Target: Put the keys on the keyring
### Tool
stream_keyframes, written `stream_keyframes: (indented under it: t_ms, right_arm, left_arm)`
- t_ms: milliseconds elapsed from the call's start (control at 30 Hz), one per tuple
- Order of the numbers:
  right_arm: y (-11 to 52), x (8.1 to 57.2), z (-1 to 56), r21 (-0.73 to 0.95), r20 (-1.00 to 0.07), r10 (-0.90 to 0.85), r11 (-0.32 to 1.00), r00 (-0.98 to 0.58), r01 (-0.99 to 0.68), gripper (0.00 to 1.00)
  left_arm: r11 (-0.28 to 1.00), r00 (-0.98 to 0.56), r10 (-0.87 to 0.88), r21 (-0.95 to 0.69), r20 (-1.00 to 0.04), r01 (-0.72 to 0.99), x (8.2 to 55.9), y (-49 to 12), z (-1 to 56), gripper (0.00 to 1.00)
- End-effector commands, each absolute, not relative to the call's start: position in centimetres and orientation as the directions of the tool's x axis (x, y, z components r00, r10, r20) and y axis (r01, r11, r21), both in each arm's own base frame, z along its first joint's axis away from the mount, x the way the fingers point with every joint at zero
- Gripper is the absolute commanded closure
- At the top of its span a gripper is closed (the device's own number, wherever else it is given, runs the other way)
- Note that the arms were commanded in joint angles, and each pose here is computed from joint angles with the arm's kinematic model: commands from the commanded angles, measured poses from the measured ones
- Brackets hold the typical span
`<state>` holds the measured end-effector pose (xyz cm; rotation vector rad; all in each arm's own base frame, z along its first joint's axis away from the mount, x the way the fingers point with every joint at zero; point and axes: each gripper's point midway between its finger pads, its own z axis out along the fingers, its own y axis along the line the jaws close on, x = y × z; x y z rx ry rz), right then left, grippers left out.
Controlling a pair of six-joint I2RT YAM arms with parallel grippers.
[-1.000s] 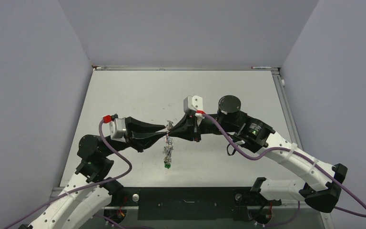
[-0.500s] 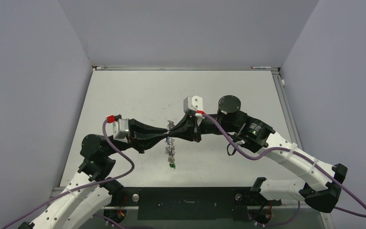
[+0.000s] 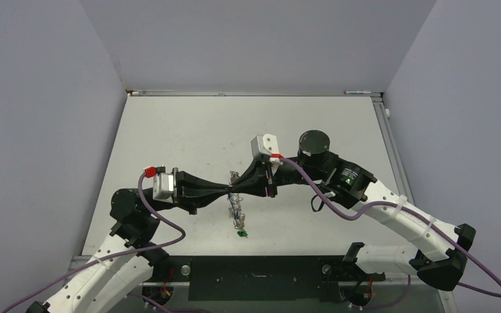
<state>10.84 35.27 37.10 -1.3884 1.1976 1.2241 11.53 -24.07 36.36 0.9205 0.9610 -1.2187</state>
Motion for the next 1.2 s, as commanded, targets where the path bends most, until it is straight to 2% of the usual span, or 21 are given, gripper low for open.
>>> stream_keyframes:
  t_ms: [0, 333, 533, 733, 1033, 1167]
  right_arm:
    - [35.1, 9.7, 40.3, -0.109, -0.994, 0.012, -0.183, 0.109, -0.977, 0.95]
    - [34.9, 9.6, 39.1, -0.089, -0.994, -0.046, -0.191, 0.099, -0.977, 0.92]
    - [34.4, 10.0, 38.4, -0.093, -0.989, -0.100, -0.167, 0.111, -0.982, 0.69]
    - [33.5, 11.1, 38.1, -0.118, -0.978, -0.162, -0.093, 0.132, -0.989, 0.57]
    - [33.2, 13.4, 35.2, -0.117, -0.931, -0.351, 0.017, 0.104, -0.993, 0.56]
    - [34.0, 12.9, 34.4, -0.141, -0.912, -0.388, -0.008, 0.133, -0.990, 0.58]
  left_arm:
    - [0.091, 0.125, -0.339, 0.100, -0.933, 0.991, 10.9, -24.0, 36.7, 0.99]
    - [0.151, 0.121, -0.241, 0.086, -0.963, 0.985, 12.5, -24.2, 36.0, 1.00]
    - [0.179, 0.109, -0.182, 0.076, -0.977, 0.981, 13.0, -24.1, 35.5, 1.00]
    - [0.171, 0.097, -0.146, 0.072, -0.985, 0.983, 12.9, -24.1, 34.8, 1.00]
    - [0.199, 0.076, -0.069, 0.061, -0.995, 0.978, 13.6, -23.9, 34.0, 1.00]
    - [0.206, 0.046, -0.034, 0.038, -0.998, 0.978, 13.6, -23.7, 33.7, 1.00]
